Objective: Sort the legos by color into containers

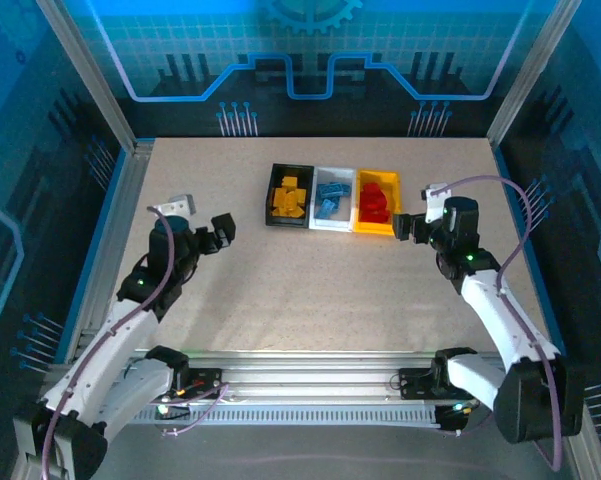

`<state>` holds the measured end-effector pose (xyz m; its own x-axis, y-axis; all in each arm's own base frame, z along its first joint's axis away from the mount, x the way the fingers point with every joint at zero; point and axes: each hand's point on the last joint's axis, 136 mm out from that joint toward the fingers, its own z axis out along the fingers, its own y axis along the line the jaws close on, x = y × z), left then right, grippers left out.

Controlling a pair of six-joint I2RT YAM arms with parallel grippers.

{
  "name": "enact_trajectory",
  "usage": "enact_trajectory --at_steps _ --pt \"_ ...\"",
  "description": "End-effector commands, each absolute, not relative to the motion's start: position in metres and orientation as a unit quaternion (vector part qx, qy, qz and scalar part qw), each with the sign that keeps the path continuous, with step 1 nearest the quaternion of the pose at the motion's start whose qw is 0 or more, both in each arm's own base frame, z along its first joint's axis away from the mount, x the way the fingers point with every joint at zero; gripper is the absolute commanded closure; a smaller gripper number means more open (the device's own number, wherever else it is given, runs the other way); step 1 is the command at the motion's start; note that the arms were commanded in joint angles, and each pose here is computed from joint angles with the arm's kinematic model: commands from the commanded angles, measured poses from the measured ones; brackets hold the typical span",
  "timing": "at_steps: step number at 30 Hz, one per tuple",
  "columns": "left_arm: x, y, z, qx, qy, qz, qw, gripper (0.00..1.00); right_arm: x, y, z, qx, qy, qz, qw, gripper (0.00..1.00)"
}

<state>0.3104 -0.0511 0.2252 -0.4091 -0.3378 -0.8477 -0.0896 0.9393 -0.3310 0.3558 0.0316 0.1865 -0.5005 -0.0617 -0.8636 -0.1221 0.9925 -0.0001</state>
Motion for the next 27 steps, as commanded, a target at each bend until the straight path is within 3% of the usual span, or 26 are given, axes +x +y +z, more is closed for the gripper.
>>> enact_trajectory --at_steps 1,10,27 --pt "0.312 -0.041 0.238 -0.124 0.811 -0.092 0.565 0.01 0.37 0.022 0.177 -0.051 0.853 0.02 0.52 0.0" --pt "0.315 -0.03 0.221 -0.129 0.82 -0.052 0.555 0.01 0.396 0.021 0.125 -0.054 0.857 0.019 0.513 0.0" --pt "0.355 0.008 0.175 -0.152 0.827 0.034 0.54 0.01 0.407 0.03 0.101 -0.067 0.851 0.027 0.52 0.0"
